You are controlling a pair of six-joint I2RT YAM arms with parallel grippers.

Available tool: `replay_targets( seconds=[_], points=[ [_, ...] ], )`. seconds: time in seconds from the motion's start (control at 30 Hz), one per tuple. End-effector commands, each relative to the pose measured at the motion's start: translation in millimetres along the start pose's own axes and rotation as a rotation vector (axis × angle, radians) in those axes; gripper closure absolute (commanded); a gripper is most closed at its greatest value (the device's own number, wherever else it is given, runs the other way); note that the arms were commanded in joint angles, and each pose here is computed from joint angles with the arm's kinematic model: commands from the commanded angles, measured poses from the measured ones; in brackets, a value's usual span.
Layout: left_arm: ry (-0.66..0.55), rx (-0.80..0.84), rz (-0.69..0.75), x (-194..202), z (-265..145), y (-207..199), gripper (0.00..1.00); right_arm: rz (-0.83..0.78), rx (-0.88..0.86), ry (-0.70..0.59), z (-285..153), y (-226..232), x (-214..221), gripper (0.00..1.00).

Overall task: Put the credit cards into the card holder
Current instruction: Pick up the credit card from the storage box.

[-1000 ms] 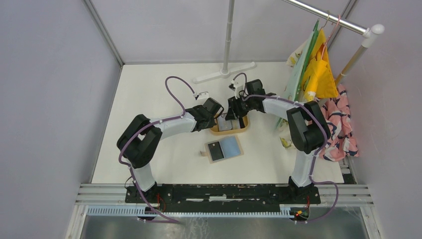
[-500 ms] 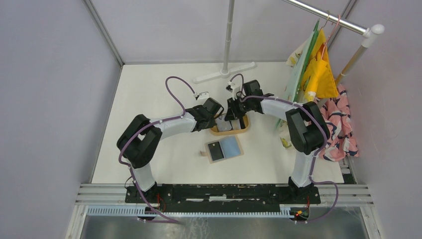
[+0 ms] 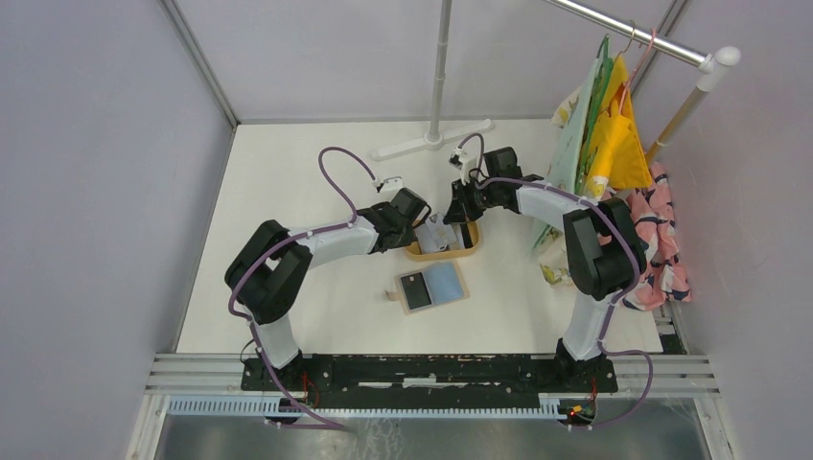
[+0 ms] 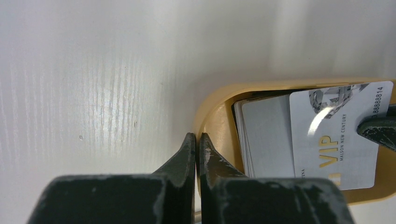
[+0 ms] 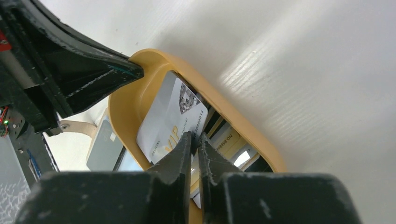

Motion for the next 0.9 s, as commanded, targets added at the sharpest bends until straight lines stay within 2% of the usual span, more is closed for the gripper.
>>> replay_targets(
  seconds=[0.0,0.13,0.63,0.73,0.87],
  points=[
    [-0.086,0.108,-0.056,-29,-15,-19,0.93,-0.041,-0.076,-0.028,-2,7,-7,0.93],
    [-0.097,0.131,-0.059,-34,-23,-19,0.85,-0.049,-0.11,-0.067,-13,11,-14,1.0],
    [-0.174,0.234,-0.016,-54,-64,-11,0.54,-0.001,-0.288,-0.158,-31,30,-20,1.0],
    [-0.206,0.287,0.008,-54,-79,-5,0.45,0.007,-0.336,-0.174,-33,36,-18,1.0],
    [-0.295,0.439,0.039,-49,-107,2,0.32,0.01,-0.383,-0.183,-35,42,-17,1.0]
  ],
)
Point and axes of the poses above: each gripper's point midway between its finger pads, its own z axis out along the fingers, its own y axis along the line the jaws close on, x = y × z, the point moved 7 cm from there along -z, back along the fingers, and after that the axes turned 8 degrees about z, right-handed, at the moved point
